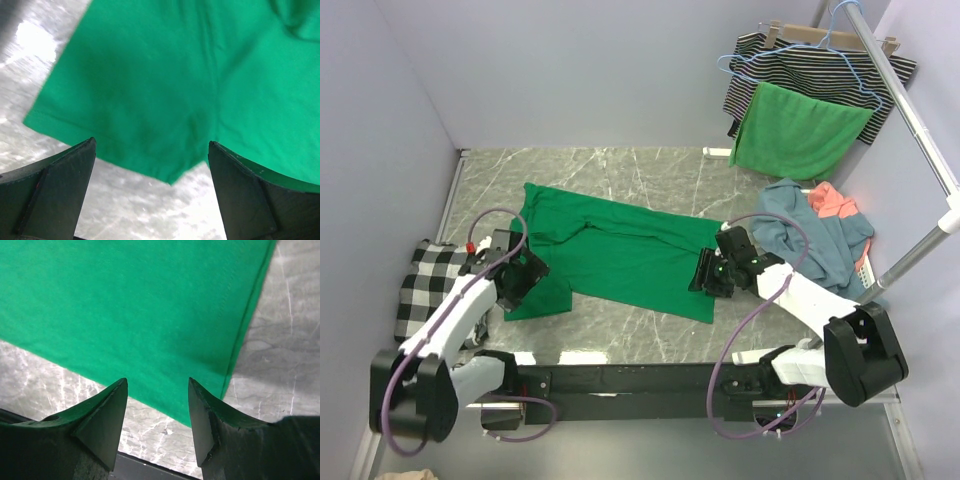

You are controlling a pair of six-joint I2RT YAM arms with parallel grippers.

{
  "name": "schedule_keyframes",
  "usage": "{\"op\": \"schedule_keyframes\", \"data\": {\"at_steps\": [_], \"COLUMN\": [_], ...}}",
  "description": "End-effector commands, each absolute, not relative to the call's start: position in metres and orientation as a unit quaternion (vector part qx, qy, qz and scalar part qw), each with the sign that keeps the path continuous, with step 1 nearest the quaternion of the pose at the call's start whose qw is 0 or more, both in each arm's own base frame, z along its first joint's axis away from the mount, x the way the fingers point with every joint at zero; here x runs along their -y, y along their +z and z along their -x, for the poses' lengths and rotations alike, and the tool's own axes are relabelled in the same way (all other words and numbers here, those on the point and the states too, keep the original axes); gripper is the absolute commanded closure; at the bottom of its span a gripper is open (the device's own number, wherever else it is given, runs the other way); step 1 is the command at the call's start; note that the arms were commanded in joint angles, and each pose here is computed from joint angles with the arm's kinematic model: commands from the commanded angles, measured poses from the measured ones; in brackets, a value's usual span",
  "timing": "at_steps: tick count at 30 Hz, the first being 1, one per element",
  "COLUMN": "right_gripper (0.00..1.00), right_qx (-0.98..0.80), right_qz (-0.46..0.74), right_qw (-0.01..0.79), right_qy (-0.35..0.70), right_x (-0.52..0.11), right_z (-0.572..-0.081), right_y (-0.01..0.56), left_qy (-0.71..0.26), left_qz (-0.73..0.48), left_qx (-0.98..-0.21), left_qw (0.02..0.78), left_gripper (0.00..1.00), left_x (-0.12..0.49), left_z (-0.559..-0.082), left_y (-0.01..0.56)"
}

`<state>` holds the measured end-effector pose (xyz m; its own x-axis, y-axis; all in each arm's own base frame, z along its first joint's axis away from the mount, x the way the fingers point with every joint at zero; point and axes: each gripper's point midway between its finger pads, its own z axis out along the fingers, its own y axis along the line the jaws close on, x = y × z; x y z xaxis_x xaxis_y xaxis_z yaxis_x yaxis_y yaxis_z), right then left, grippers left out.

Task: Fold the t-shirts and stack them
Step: Grap the side of the flattened tshirt closest away from the robot with both arms

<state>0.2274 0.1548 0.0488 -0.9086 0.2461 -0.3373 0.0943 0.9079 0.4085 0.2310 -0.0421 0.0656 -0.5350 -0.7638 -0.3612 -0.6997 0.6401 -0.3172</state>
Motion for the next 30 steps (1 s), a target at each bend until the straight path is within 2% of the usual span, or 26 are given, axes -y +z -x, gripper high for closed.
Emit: {"op": "schedule_keyframes", "data": {"at_steps": [1, 5, 10, 15, 25, 28, 30], "right_gripper": [0.42, 0.43, 0.42, 0.43, 0.43, 0.43, 0.43], "right_qx": [-0.957, -0.957, -0.957, -0.96, -0.96, -0.959, -0.959], "right_qz": [-0.115, -0.145, -0.151, -0.15, -0.17, -0.175, -0.179], "right_qw": [0.192, 0.198, 0.191, 0.177, 0.17, 0.169, 0.166], "right_qy": [0.186, 0.158, 0.16, 0.157, 0.144, 0.143, 0.142], "right_x": [-0.152, -0.14, -0.139, -0.14, -0.134, -0.133, -0.133], "right_z": [-0.226, -0.218, -0.202, -0.188, -0.178, -0.177, -0.176], "right_y": [0.041, 0.037, 0.039, 0.035, 0.026, 0.025, 0.022], "left_qy": [-0.026, 0.034, 0.055, 0.062, 0.0, -0.005, -0.004], "left_qz": [0.432, 0.446, 0.482, 0.481, 0.45, 0.453, 0.454], "left_qx": [-0.862, -0.854, -0.838, -0.844, -0.875, -0.873, -0.871], "left_qw": [0.264, 0.266, 0.25, 0.231, 0.18, 0.182, 0.185], "left_gripper": [0.01, 0.01, 0.01, 0.0, 0.01, 0.03, 0.1], "left_x": [0.024, -0.002, -0.034, -0.036, -0.009, -0.008, -0.009], "left_z": [-0.251, -0.248, -0.236, -0.235, -0.232, -0.231, -0.231], "left_y": [0.071, 0.068, 0.055, 0.042, 0.006, 0.005, 0.007]}}
